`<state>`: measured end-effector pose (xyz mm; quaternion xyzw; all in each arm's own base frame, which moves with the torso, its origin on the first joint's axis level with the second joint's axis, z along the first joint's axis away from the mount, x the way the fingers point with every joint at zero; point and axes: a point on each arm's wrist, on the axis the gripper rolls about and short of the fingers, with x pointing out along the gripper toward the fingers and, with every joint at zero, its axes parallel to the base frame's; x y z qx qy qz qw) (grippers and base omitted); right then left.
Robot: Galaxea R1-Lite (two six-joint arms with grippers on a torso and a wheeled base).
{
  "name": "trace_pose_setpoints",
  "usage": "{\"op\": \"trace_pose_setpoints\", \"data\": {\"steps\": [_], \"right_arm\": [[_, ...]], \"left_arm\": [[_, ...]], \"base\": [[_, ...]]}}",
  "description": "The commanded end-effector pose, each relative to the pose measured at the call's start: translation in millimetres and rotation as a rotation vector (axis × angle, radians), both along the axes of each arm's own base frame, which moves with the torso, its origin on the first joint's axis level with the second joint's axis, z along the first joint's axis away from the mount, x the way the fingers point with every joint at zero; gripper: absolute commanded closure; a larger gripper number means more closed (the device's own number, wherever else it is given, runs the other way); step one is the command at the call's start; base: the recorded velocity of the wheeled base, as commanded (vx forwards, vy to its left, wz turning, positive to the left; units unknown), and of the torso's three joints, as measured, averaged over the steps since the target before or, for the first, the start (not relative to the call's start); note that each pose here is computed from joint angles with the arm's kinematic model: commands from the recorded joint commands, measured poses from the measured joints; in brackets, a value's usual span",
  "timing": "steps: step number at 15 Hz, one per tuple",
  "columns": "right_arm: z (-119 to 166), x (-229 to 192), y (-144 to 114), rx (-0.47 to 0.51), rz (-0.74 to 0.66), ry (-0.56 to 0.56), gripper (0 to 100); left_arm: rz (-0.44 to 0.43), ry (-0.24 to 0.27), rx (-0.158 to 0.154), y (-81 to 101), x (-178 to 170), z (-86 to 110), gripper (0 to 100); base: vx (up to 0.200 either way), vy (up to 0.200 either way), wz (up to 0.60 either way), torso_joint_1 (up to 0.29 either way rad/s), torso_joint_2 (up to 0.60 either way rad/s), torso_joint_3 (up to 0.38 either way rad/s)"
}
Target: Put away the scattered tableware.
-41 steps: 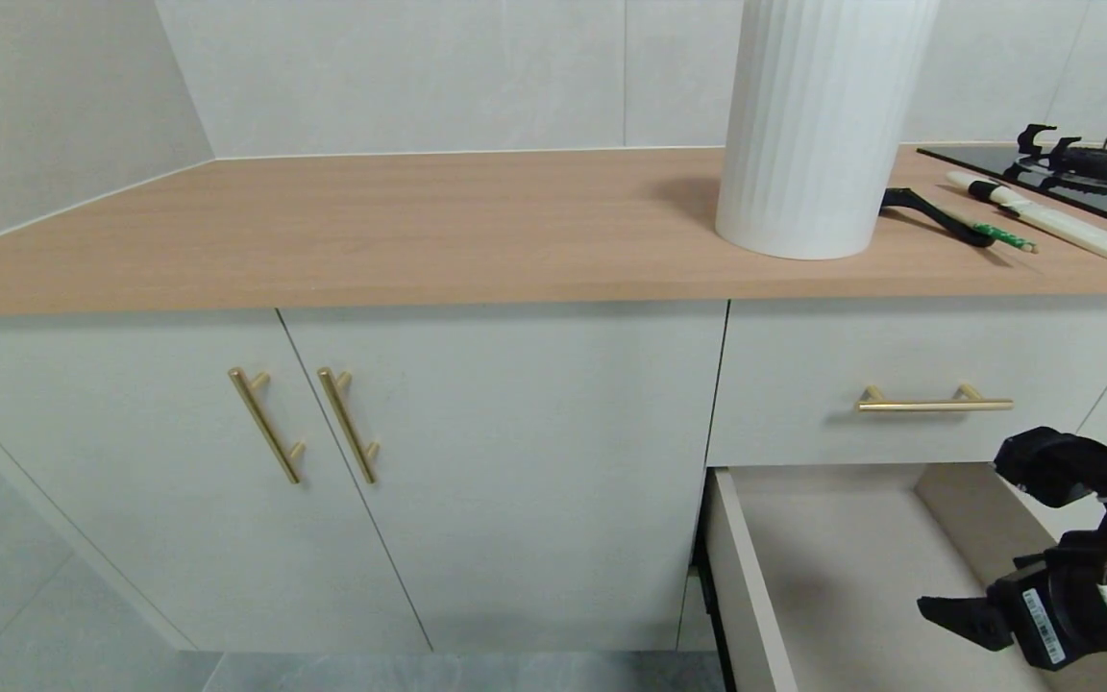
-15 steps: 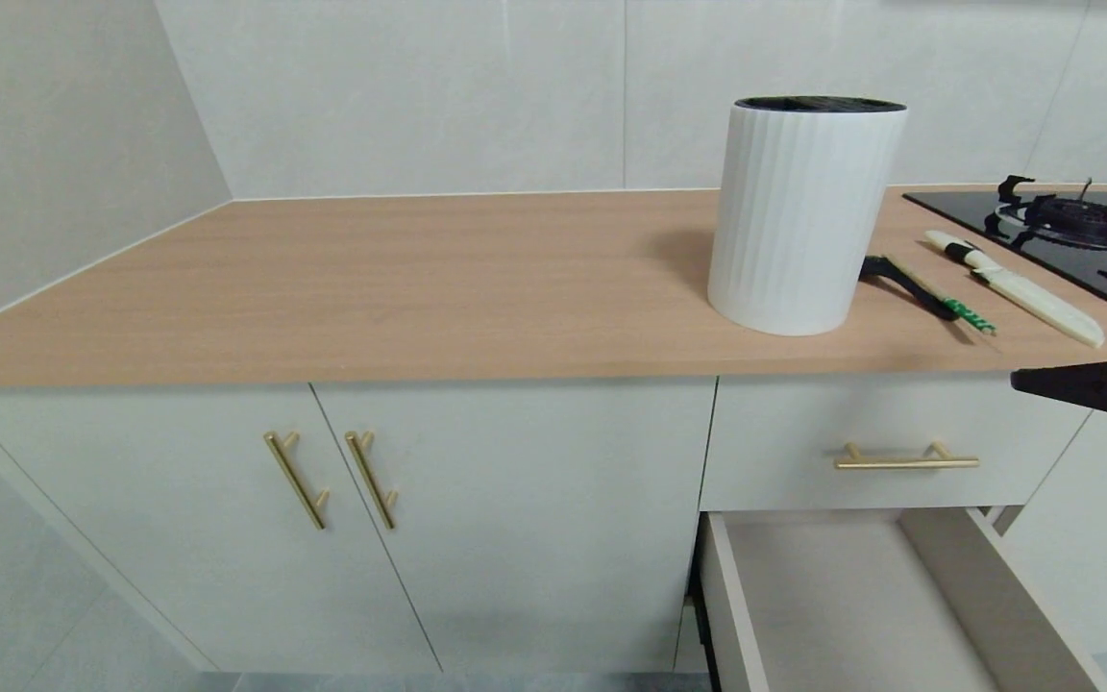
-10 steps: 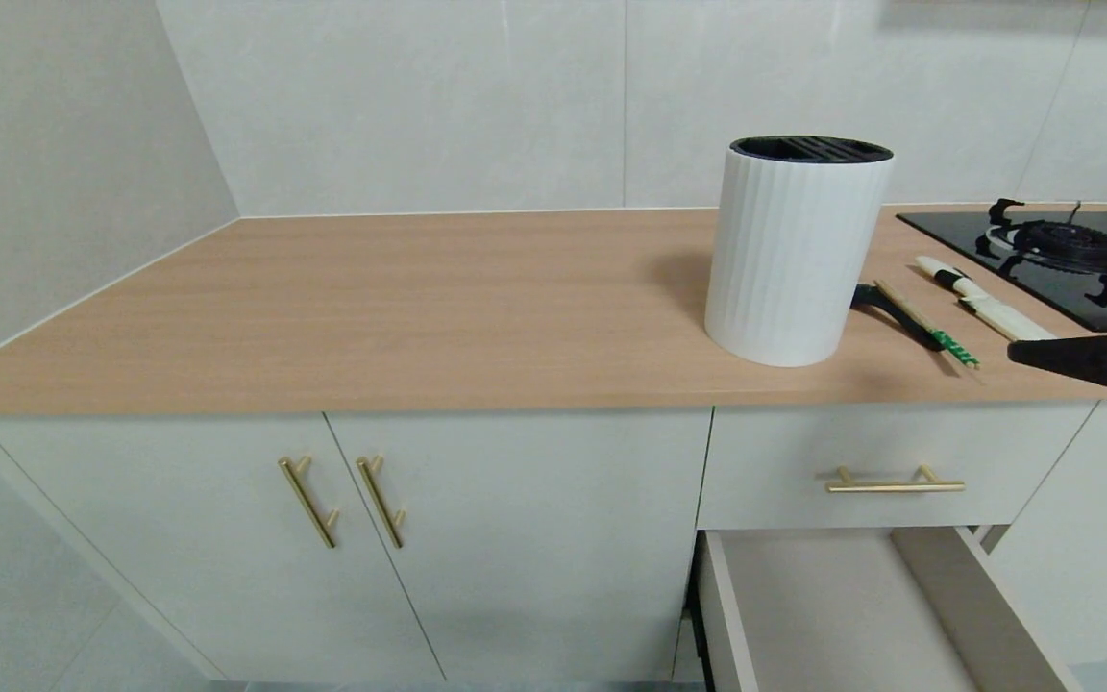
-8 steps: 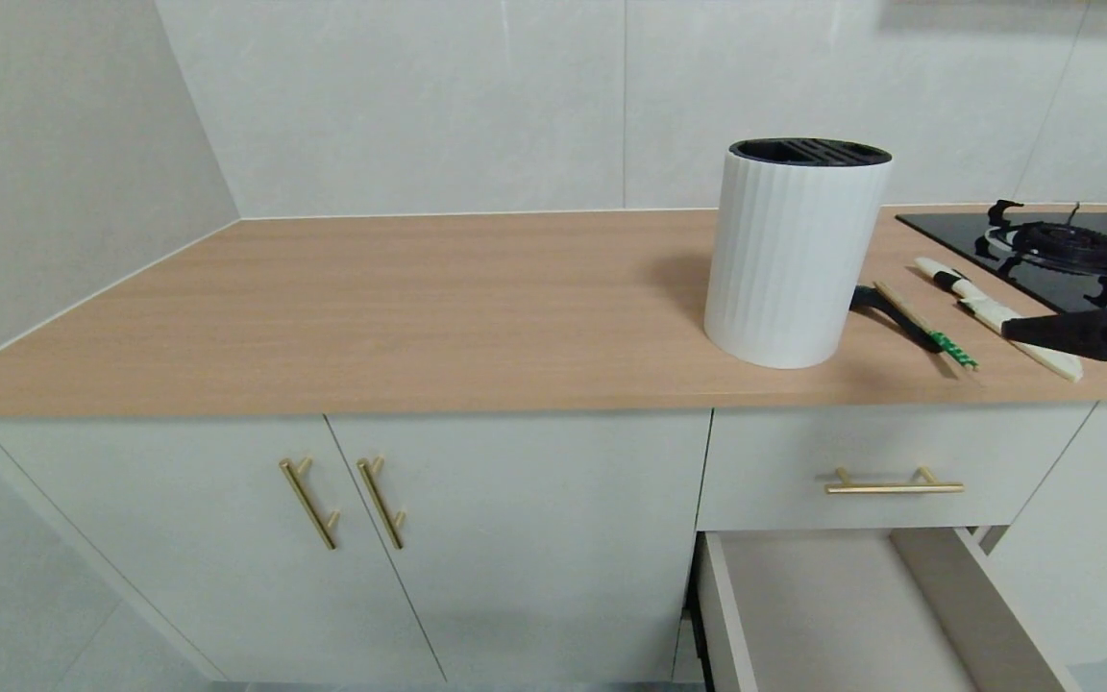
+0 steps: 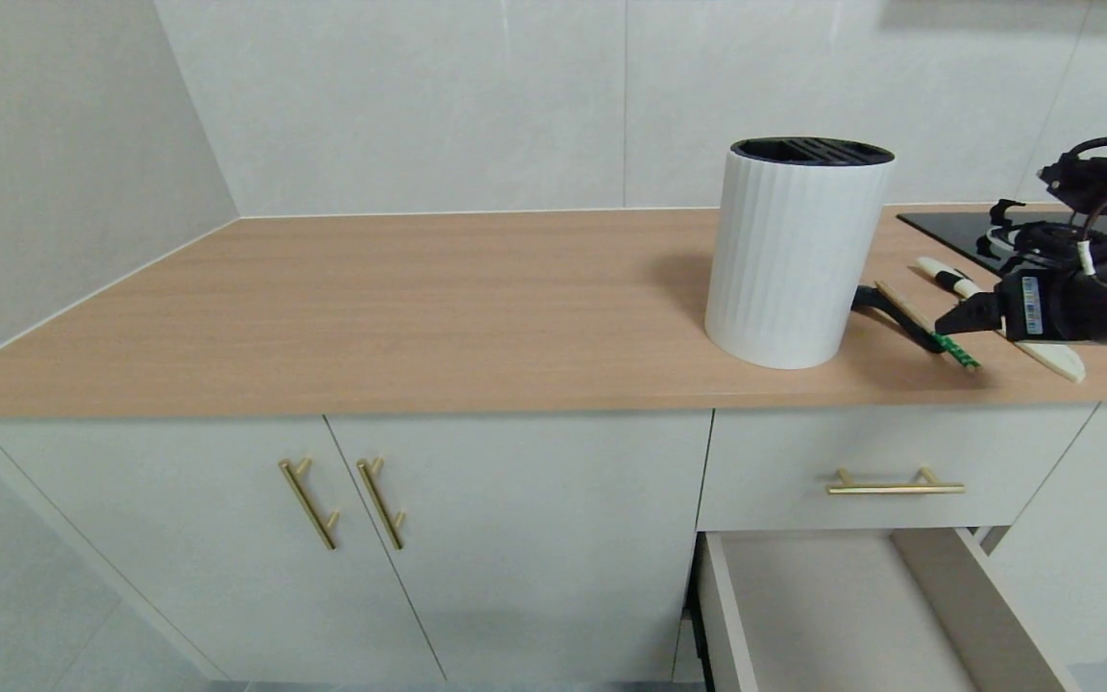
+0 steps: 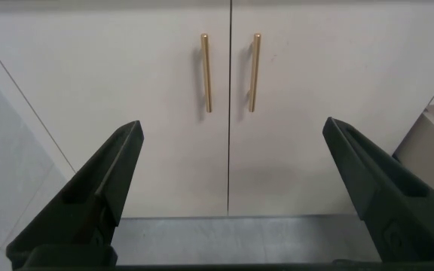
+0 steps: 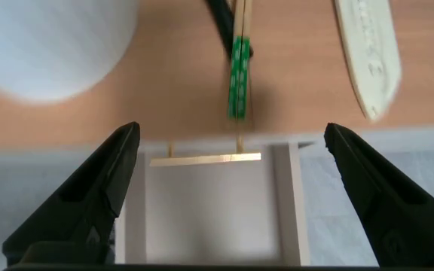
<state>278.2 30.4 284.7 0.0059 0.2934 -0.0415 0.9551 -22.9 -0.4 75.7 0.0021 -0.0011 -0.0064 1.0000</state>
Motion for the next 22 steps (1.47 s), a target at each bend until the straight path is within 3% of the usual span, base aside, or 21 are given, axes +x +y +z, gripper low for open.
{"op": "trace_pose_setpoints", "data": {"steps": [1,19,20,22], "right_arm": [[-19,21,2,-0.011,-0.006,0.057,0],[-44,52,-5,-0.014,-0.041,0.104,0],[-43,52,-5,-0.013,-0.041,0.099,100],[-43,52,-5,-0.012,-0.042,0.093,100]], "left_arm": [[0.000,0.001,0.000,0.0,0,-0.1,0],[0.000,0.001,0.000,0.0,0,-0.1,0],[0.000,0.001,0.000,0.0,0,-0.1,0],[0.000,0.001,0.000,0.0,0,-0.1,0]], "base": [[0.000,0.000,0.00,0.000,0.00,0.000],[0.000,0.000,0.00,0.000,0.00,0.000],[0.000,0.000,0.00,0.000,0.00,0.000],[0.000,0.000,0.00,0.000,0.00,0.000]]}}
